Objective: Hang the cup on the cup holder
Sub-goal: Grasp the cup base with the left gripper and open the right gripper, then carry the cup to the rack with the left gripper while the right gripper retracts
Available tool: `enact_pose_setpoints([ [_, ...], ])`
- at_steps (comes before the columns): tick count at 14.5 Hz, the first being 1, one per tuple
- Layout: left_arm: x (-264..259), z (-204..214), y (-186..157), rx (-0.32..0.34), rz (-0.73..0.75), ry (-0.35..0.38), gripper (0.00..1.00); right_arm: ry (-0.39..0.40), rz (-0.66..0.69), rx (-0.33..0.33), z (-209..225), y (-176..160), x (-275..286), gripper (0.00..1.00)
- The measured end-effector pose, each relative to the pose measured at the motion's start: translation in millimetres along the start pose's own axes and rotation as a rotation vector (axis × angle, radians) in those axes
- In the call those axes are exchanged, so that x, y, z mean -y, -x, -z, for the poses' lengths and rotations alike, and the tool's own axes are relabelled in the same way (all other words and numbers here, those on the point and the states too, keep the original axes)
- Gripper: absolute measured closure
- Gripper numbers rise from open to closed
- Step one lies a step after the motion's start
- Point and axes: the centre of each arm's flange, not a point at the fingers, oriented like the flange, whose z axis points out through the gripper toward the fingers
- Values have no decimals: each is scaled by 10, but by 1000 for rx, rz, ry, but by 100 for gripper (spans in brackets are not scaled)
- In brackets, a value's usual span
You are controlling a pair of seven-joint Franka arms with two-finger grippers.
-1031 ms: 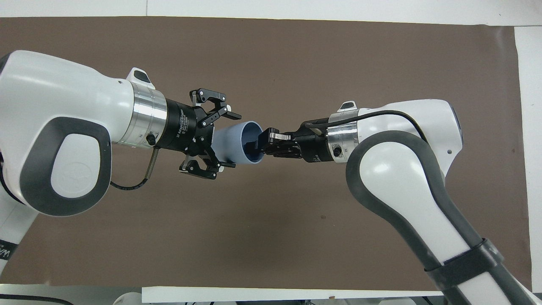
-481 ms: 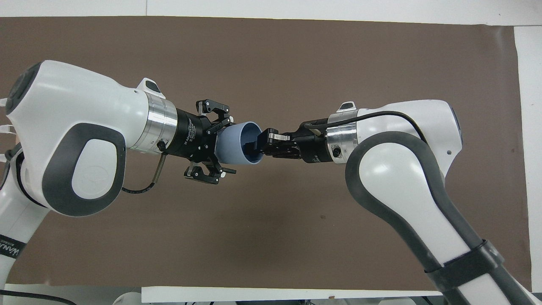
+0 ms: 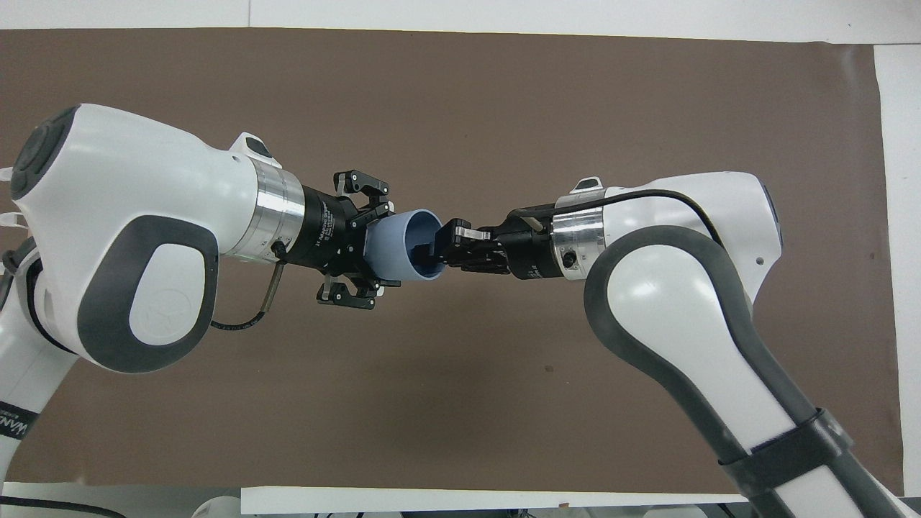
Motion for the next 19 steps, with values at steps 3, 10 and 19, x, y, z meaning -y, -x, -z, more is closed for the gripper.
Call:
enact_pose_setpoints([
  [3, -37, 37, -247, -265, -81, 20, 25, -13, -38, -36, 171, -87, 3, 58],
  [10, 8, 250, -929, -959, -201, -114, 25, 224, -12, -210, 1776, -574, -619, 0],
  [19, -831, -23, -2271, -1988, -206, -128, 25, 972, 19, -207, 3881, -249, -611, 0],
])
